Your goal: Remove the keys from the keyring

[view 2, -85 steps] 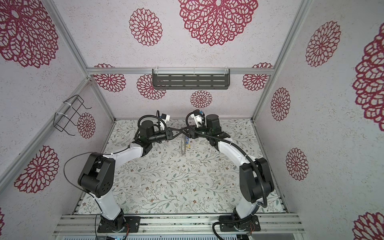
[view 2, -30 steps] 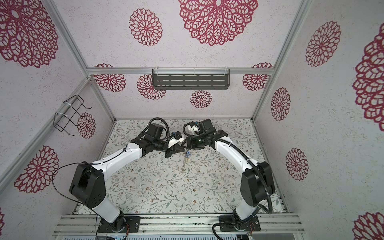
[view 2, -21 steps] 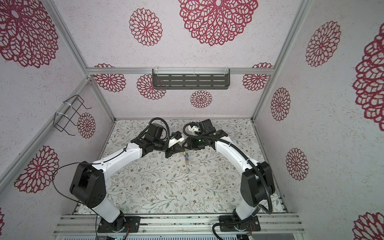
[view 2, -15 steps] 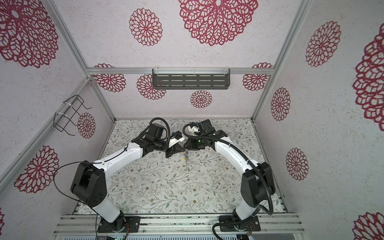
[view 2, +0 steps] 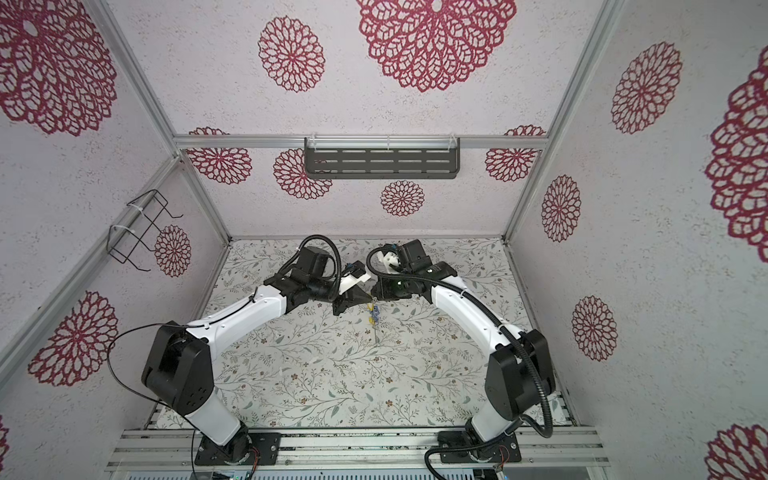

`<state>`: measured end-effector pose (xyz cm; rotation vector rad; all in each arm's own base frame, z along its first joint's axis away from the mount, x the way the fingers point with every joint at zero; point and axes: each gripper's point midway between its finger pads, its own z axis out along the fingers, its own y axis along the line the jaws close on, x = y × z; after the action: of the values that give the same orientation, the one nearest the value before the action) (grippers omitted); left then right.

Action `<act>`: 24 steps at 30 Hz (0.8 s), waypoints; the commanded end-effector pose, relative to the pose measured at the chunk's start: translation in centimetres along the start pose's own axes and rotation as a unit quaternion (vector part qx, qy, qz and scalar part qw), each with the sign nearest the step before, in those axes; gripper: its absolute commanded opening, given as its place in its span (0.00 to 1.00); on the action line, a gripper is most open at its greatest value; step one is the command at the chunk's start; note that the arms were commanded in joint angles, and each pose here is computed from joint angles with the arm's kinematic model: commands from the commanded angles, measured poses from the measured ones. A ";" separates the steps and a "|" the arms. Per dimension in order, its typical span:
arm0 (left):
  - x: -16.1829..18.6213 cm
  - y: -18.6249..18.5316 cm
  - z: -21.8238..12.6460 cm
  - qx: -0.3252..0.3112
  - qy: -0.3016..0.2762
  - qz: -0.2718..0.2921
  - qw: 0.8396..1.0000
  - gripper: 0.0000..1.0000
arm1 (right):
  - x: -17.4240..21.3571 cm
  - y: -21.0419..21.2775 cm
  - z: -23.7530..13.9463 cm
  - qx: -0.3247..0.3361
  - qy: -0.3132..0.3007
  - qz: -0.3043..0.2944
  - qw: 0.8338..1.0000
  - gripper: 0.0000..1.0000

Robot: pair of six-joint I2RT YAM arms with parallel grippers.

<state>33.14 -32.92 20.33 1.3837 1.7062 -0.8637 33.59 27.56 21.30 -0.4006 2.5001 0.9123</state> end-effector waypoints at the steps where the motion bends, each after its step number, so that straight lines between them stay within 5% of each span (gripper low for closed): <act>1: -2.0 0.3 -1.1 -0.020 -0.033 0.013 0.999 0.00 | 0.4 -2.1 -0.8 0.047 -0.016 0.012 0.999 0.00; 14: -2.6 1.3 -1.3 -0.085 -0.114 -0.049 0.989 0.00 | -0.1 -2.0 -0.4 -0.010 -0.083 0.076 0.994 0.00; 18: -2.7 0.8 -0.7 -0.097 -0.111 -0.085 0.985 0.25 | -0.4 -2.0 -0.7 -0.010 -0.088 0.082 0.993 0.00; 20: -2.7 0.6 -0.5 -0.114 -0.102 -0.102 0.983 0.29 | -0.5 -1.9 -0.8 -0.011 -0.090 0.085 0.992 0.00; 24: -2.6 1.7 -1.8 -0.192 -0.099 -0.170 0.961 0.48 | -0.7 -1.6 -1.1 -0.015 -0.096 0.085 0.992 0.00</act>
<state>33.84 -33.61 21.16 0.9307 1.8228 -0.8397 34.32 25.54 19.19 -0.1103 2.4396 0.9657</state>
